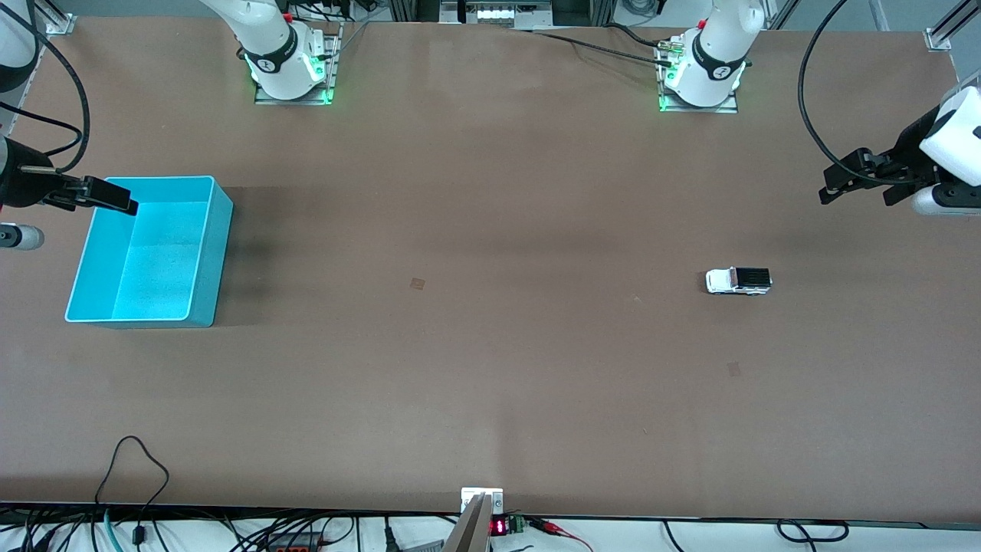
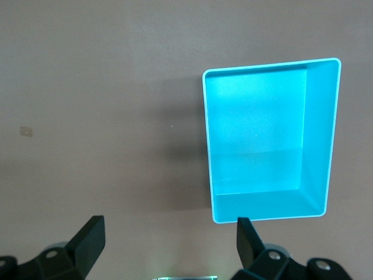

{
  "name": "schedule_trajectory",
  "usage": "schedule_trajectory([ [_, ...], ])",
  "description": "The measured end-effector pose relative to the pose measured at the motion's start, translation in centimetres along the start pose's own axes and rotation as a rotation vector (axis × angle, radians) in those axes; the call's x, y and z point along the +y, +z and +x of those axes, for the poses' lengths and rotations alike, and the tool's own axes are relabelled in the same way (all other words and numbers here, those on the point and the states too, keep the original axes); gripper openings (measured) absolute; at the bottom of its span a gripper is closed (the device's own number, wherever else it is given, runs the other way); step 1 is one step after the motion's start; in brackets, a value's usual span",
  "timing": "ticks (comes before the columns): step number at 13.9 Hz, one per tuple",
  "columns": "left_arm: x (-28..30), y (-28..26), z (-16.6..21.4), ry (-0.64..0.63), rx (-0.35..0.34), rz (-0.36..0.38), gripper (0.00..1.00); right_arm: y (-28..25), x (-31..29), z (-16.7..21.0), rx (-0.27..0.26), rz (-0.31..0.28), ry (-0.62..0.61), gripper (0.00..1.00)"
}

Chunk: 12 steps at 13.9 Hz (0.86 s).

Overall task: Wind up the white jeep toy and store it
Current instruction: 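Lower the left gripper onto the white jeep and grasp it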

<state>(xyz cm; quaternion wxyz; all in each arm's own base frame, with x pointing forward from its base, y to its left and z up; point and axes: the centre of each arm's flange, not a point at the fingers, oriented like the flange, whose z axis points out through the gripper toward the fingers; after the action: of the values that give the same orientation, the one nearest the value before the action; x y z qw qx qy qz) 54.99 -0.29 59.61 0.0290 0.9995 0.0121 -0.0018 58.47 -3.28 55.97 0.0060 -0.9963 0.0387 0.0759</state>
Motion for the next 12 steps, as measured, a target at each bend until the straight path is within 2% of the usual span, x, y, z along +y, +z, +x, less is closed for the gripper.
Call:
schedule_trajectory([
  [7,0.4,1.1,-0.2,0.008,-0.028,0.001,1.0,0.0,0.0,0.0,-0.003,0.0,0.0,1.0],
  [10,0.7,4.6,-0.1,0.024,-0.069,0.004,1.0,0.0,0.0,0.0,-0.005,0.0,0.001,1.0],
  [12,0.4,8.7,0.4,0.114,-0.12,0.007,1.0,0.1,0.1,-0.1,-0.005,0.0,0.001,1.0],
])
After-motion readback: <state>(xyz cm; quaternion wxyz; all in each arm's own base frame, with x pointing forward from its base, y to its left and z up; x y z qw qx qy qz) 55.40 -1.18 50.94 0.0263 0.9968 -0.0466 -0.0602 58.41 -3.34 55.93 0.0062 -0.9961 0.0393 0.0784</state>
